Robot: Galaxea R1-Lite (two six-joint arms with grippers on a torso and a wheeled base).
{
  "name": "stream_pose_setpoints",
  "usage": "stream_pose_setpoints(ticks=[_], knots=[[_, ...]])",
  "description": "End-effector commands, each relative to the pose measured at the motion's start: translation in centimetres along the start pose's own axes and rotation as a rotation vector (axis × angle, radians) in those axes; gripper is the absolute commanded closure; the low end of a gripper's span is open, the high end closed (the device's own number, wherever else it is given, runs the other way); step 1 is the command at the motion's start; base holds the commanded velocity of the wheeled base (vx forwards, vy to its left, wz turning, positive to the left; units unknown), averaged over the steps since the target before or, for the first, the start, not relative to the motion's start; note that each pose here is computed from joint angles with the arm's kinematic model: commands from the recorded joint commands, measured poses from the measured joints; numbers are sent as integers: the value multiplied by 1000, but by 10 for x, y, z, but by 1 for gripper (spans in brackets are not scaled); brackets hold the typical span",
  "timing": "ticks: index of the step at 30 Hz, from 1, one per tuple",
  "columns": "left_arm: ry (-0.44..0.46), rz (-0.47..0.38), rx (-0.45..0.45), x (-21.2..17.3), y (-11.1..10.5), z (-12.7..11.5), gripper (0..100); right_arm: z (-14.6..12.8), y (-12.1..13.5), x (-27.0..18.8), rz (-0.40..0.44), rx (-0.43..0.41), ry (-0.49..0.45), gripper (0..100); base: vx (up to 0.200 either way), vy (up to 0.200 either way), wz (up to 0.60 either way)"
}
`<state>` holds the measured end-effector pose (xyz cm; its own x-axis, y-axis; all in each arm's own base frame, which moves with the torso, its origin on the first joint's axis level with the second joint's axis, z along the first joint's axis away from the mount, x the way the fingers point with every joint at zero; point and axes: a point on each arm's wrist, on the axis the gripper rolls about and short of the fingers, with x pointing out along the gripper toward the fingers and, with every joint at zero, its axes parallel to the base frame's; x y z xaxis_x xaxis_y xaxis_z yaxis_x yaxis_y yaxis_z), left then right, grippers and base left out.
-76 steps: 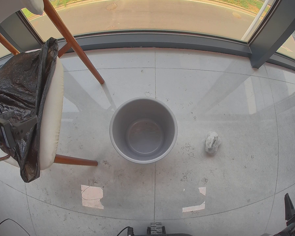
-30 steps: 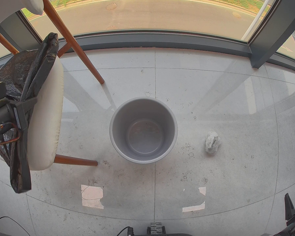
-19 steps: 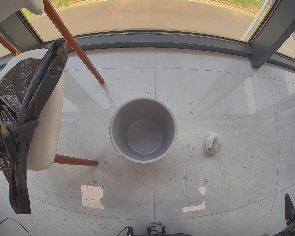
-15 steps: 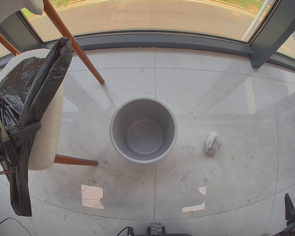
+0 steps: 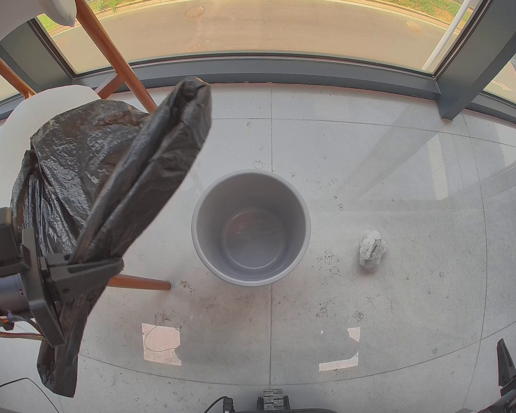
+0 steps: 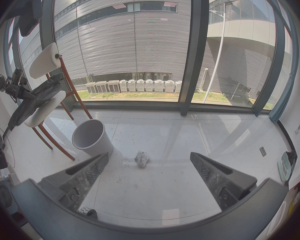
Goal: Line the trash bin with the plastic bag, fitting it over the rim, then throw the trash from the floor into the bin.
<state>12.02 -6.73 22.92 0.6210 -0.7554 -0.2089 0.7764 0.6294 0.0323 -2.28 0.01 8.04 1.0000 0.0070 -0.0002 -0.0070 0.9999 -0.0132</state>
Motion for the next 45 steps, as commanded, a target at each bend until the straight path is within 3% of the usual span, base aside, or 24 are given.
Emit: stream_pose_setpoints(ticks=[1, 4, 5, 6, 7, 9, 11, 15, 17, 18, 21, 27, 34, 45], knots=[[71, -63, 31, 20, -1, -9, 100, -4, 1, 0, 24, -4, 1, 0, 0, 0, 0], [86, -72, 42, 26, 1, -10, 100, -3, 1, 0, 33, -4, -10, 0, 0, 0, 0], [86, -73, 43, 27, 1, -9, 100, 8, 1, -3, 43, 10, -57, 0, 0, 0, 0], [93, -76, 42, 30, 2, -9, 100, 39, 0, -7, 69, 15, -159, 0, 0, 0, 0], [96, -75, 42, 31, 2, -9, 100, 44, 0, -6, 81, 17, -154, 0, 0, 0, 0], [97, -78, 41, 32, 3, -9, 100, 50, -1, 3, 145, 31, -84, 0, 0, 0, 0], [106, -103, 44, 35, -1, -10, 100, 59, -3, 9, 263, 86, -48, 0, 0, 0, 0], [103, -130, 50, 37, -5, -9, 100, 92, 4, 32, 432, 180, 64, 0, 0, 0, 0], [105, -130, 48, 38, -5, -9, 100, 103, 7, 39, 464, 228, 92, 0, 0, 0, 0], [104, -140, 54, 39, -6, -8, 100, 124, 13, 50, 506, 326, 135, 0, 0, 0, 0], [90, -190, 61, 41, -15, -3, 100, 155, 29, 81, 507, 427, 207, 0, 0, 0, 0], [104, -263, 73, 52, -25, -2, 100, 180, 46, 115, 524, 453, 250, 0, 0, 0, 0], [137, -325, 80, 84, -32, 4, 100, 181, 53, 125, 574, 449, 292, 0, 0, 0, 0], [184, -308, 80, 119, -26, 5, 100, 182, 68, 152, 574, 438, 354, 0, 0, 0, 0]])
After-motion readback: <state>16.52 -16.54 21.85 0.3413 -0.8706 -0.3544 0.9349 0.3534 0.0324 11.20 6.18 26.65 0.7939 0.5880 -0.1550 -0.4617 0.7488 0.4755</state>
